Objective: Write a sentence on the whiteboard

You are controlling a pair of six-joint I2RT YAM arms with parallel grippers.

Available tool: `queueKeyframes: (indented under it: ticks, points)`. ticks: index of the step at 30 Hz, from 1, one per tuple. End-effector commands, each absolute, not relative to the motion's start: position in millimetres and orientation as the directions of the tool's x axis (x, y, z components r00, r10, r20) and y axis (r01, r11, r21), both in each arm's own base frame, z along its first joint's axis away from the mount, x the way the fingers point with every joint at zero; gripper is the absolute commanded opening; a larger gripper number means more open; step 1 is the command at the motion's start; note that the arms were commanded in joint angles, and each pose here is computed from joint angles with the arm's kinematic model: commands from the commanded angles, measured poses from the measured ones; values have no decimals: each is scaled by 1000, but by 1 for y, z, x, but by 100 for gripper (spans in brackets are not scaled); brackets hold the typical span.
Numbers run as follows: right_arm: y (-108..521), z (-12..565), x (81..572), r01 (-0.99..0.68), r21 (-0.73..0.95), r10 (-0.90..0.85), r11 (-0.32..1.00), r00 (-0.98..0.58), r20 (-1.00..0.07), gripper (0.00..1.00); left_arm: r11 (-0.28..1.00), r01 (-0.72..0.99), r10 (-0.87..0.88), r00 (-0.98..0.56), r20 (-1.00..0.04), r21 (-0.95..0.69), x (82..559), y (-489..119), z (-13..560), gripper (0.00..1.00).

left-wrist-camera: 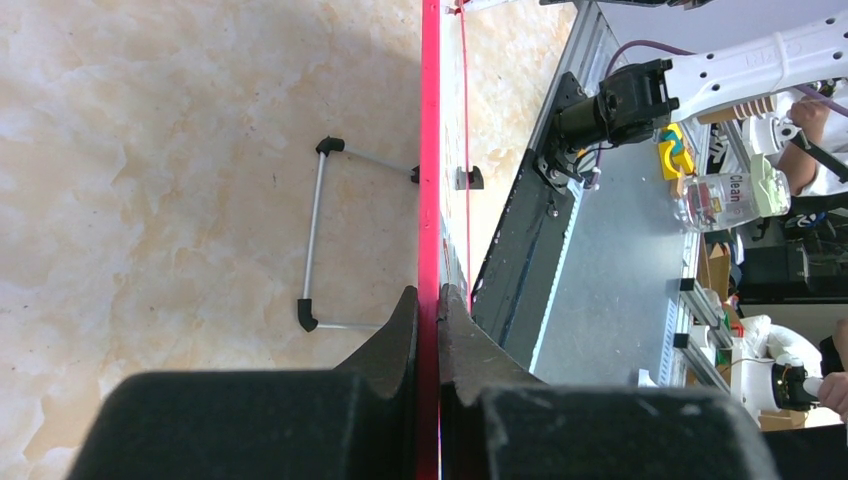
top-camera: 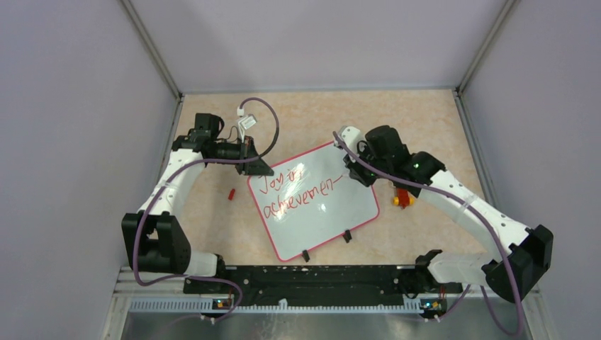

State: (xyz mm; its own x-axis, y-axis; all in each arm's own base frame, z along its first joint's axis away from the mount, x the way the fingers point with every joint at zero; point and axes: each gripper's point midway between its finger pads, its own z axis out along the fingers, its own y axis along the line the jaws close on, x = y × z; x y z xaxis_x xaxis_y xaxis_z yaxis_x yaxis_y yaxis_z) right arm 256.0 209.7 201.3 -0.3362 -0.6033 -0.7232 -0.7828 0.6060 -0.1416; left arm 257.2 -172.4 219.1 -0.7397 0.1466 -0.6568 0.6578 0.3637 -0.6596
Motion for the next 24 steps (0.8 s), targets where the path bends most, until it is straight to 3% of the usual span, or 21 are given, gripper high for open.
queueKeyframes:
  ticks: [1,7,24]
  points:
    - [219,238,263,-789,-152,-559,596,-272,-783,0,433,679,183,-710,-680,-593,263,-164,207,0]
    - [229,259,266,-798,-135,-522,587,-246,-817,0,433,678,183,-711,-679,-594,263,-164,206,0]
    - [223,219,259,-800,-104,-554,591,-309,-773,0,436,678,186,-711,-678,-591,262,-163,205,0]
